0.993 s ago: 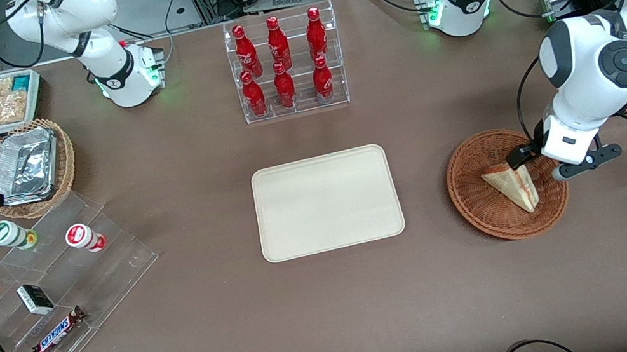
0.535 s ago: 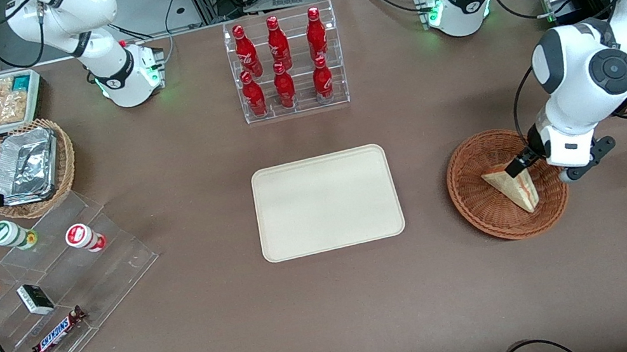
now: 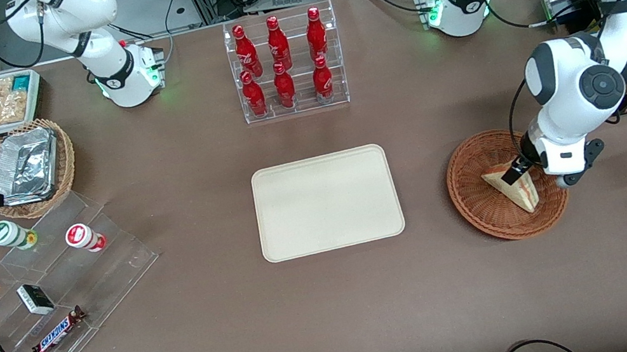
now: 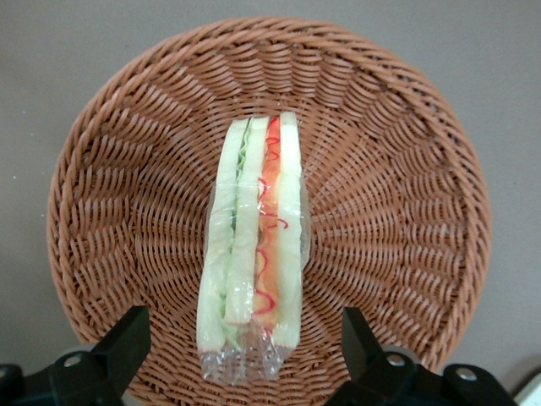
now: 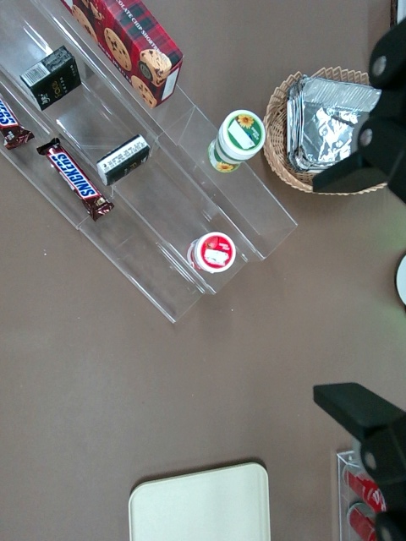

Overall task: Place sandwich from basket to tray
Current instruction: 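Close the left gripper on the sandwich's wrapped edge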

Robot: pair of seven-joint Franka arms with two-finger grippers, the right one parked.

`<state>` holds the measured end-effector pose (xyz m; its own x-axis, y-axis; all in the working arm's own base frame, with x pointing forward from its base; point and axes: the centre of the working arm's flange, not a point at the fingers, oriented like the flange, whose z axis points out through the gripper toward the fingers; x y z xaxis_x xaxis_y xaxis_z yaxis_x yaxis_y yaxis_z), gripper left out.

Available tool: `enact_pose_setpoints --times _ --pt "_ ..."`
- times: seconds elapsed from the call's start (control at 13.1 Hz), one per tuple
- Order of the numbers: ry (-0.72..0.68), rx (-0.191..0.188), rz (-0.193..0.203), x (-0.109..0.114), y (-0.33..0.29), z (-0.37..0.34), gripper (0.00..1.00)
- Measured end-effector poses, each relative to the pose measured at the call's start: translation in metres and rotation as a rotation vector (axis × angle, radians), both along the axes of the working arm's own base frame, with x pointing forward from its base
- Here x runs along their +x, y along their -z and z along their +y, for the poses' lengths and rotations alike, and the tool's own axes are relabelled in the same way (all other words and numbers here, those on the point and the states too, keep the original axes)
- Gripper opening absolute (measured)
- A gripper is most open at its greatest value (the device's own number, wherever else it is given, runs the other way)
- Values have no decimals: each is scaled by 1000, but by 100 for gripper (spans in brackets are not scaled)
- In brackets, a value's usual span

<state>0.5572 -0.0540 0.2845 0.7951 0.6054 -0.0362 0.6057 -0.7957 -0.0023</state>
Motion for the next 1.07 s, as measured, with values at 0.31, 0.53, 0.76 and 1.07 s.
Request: enact_pose_setpoints --times 0.31,0.53,0.76,1.07 --pt "-18 -8 2 2 17 0 100" --pt "-50 -29 2 3 28 1 100" --pt "-52 -29 4 3 30 1 78" --pt "12 -30 6 3 29 -1 37"
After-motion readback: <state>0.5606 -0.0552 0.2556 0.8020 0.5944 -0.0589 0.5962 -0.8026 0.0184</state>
